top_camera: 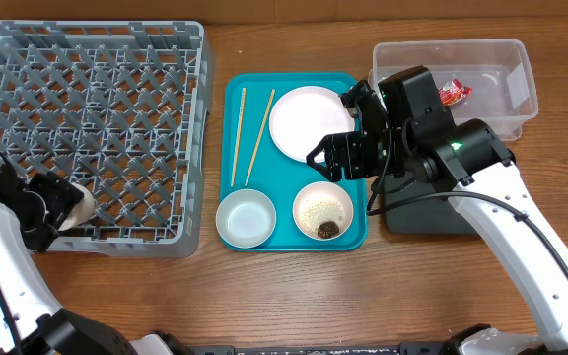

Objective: Sort waste into correct bins and load items into the dishwasher
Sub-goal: 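Place the cup upside down in the dish rack with the left gripper, then grasp the rice plate rim with the right gripper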

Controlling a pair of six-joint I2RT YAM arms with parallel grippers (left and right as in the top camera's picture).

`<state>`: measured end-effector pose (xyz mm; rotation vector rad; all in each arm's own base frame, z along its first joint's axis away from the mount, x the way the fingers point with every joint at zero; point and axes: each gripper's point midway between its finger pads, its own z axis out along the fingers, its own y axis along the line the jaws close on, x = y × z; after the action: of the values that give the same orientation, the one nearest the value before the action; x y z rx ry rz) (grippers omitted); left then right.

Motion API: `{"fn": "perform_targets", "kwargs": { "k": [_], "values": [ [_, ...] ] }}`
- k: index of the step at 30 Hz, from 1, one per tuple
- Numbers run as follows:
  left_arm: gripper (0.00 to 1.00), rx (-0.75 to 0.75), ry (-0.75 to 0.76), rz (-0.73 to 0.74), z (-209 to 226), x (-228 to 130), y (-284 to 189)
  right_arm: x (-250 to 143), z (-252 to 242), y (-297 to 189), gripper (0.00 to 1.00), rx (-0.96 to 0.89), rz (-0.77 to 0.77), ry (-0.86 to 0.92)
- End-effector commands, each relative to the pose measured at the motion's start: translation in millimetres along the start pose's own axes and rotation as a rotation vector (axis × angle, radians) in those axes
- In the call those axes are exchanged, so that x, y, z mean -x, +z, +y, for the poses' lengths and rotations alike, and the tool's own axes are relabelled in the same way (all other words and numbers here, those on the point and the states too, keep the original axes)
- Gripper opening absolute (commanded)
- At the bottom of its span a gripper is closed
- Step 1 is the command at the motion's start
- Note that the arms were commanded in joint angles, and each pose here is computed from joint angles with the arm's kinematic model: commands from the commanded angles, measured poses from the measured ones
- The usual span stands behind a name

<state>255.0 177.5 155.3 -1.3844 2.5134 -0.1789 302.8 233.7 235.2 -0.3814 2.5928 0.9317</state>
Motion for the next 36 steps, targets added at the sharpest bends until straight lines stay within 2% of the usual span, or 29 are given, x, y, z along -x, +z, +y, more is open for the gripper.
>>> {"fn": "perform_targets", "kwargs": {
  "k": [1,4,10,16,18,23,27,30,36],
  "values": [
    [0.71,0.041,-0.037,-0.034,7.7,13.0,-0.8,5.1,8.8,-10.8,0.75,0.010,-0.036,-0.031],
    [0.77,0.075,-0.049,-0.009,13.9,13.1,8.4,5.1,8.8,-10.8,0.75,0.010,-0.036,-0.031],
    [0.81,0.090,-0.061,0.053,16.9,8.6,23.6,4.8,8.7,-10.8,0.75,0.009,-0.035,-0.030],
    [0.81,-0.005,-0.035,0.076,-2.0,6.5,12.7,4.6,8.6,-10.8,0.75,0.009,-0.034,-0.029],
    [0.90,-0.056,0.017,0.078,-15.8,7.9,-1.2,5.5,8.8,-10.8,0.75,0.010,-0.038,-0.031],
    [0.94,-0.295,0.270,0.052,-77.8,2.0,-55.8,8.4,4.1,-10.3,0.73,-0.017,-0.050,-0.023],
    [1.00,-0.522,0.591,0.015,-138.6,-34.9,-109.0,3.8,-0.2,-3.9,0.66,-0.054,-0.034,0.023],
    [1.00,-0.560,0.745,-0.024,-159.6,-62.4,-133.0,-11.9,7.0,13.6,0.63,-0.091,0.017,0.023],
    [0.97,-0.599,0.976,-0.102,-172.9,-109.8,-167.3,-41.6,-14.4,50.4,0.59,-0.391,0.061,0.125]
  ]
}}
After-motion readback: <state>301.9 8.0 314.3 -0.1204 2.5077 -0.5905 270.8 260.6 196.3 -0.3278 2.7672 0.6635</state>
